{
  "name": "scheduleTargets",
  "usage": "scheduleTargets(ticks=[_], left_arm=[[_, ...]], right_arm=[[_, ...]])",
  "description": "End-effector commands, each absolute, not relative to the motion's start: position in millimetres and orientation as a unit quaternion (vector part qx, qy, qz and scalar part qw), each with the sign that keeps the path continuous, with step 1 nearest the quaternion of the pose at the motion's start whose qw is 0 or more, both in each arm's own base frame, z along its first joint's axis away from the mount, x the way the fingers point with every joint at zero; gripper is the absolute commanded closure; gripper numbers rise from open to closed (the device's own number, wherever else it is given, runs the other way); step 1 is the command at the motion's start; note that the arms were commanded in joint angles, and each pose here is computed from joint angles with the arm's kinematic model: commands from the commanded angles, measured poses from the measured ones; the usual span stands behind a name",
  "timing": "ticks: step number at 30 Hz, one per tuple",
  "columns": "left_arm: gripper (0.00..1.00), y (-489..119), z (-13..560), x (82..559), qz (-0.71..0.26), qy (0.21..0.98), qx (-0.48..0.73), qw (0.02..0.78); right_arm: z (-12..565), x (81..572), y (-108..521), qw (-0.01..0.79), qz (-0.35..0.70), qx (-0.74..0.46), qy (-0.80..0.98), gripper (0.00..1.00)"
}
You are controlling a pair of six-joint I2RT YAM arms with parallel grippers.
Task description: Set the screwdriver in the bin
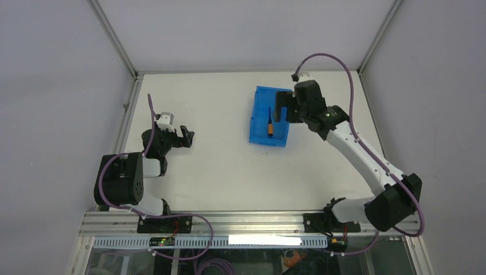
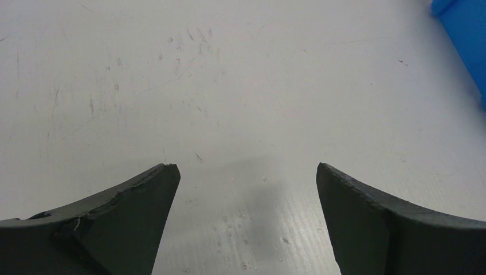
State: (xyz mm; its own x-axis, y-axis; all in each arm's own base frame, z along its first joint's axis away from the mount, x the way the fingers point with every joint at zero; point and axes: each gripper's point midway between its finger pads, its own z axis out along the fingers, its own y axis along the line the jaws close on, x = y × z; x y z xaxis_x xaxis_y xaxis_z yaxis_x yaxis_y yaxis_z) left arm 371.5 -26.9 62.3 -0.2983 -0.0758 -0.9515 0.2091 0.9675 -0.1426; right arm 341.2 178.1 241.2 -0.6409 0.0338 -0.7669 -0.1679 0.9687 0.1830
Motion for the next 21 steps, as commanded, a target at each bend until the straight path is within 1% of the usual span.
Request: scheduleTargets(ticks=[1, 4, 7, 13, 18, 21], left_arm=[[0.01, -28.2, 85.1, 384.4, -0.115, 0.770, 0.051, 0.626], [0.01, -28.3, 85.4, 384.5, -0.115, 0.769, 0.051, 0.626], [0.01, -28.6, 85.8, 384.7, -0.116, 0.769, 0.051, 0.627], [0.01, -28.3, 85.5, 384.6, -0.115, 0.769, 0.051, 0.626], [0.01, -28.3, 86.0, 384.7, -0.115, 0.769, 0.051, 0.627], [0.01, -28.3, 85.9, 384.7, -0.115, 0.769, 0.051, 0.627]], right_arm=[[238.4, 324.7, 158.6, 0.481, 0.113, -0.054, 0.868, 0.01], [223.6, 307.4, 132.9, 0.504, 0.090, -0.028, 0.859, 0.01], [192.4, 292.0, 113.3, 0.513, 0.072, -0.002, 0.856, 0.01], [143.8, 279.5, 85.9, 0.523, 0.045, 0.073, 0.848, 0.01], [131.5, 277.3, 72.3, 0.527, 0.017, 0.093, 0.844, 0.01], [131.3, 276.5, 72.8, 0.529, 0.018, 0.086, 0.844, 0.01]])
